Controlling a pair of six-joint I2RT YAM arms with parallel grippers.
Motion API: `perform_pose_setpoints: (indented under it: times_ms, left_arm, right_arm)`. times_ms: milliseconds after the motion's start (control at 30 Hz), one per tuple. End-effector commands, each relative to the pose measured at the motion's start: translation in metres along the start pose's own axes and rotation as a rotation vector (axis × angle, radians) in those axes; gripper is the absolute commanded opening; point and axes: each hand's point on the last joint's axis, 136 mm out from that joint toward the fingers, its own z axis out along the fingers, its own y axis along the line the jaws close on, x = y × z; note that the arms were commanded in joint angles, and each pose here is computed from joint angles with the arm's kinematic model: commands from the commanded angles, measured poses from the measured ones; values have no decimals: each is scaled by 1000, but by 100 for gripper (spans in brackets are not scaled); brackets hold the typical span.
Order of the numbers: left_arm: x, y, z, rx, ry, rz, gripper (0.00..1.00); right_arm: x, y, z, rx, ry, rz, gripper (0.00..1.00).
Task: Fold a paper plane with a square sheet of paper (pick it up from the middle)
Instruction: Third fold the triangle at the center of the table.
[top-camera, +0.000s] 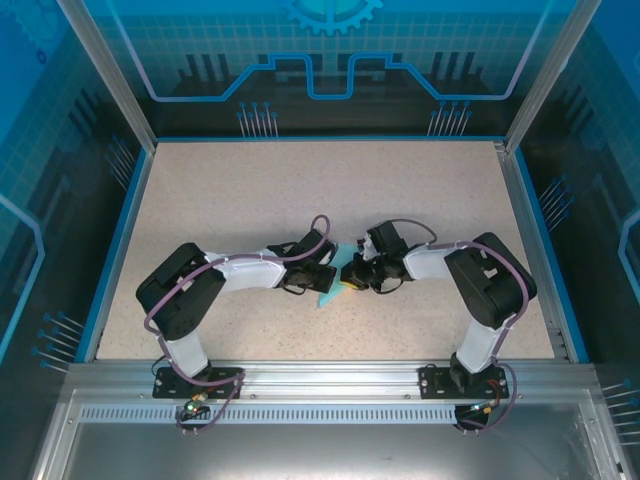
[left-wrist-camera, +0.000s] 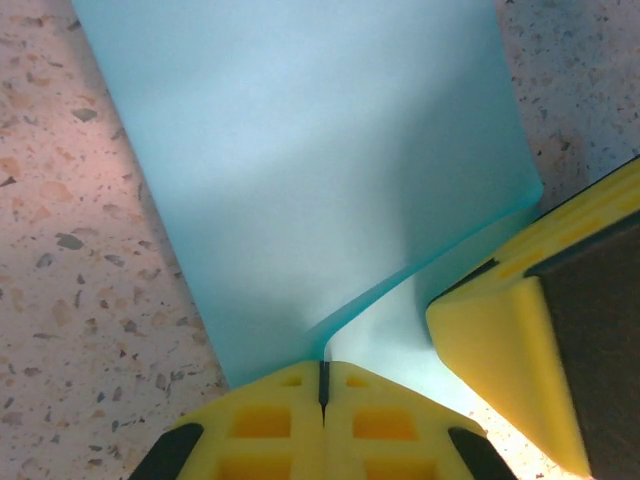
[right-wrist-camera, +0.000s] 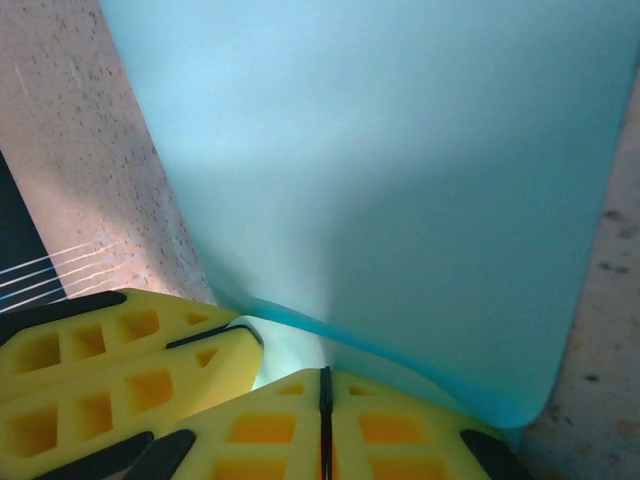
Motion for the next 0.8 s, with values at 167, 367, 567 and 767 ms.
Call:
perform_pose_setpoints:
  times_ms: [167,367,567,767]
  left_arm:
    - [19,21,11,-66,61,9,0]
    - [17,20,10,-60,62,8,0]
    - [17,20,10,-59,64,7,0]
    - [19,20,9,-63,64,9,0]
  right_arm:
    - [0,-22,-15,58,-14,34,9]
    - [-13,7,-28,-22,-32,-19,10]
    - [-11,-32,-15,91,-10,34,8]
    - [-2,-51,-14,143,5,64,6]
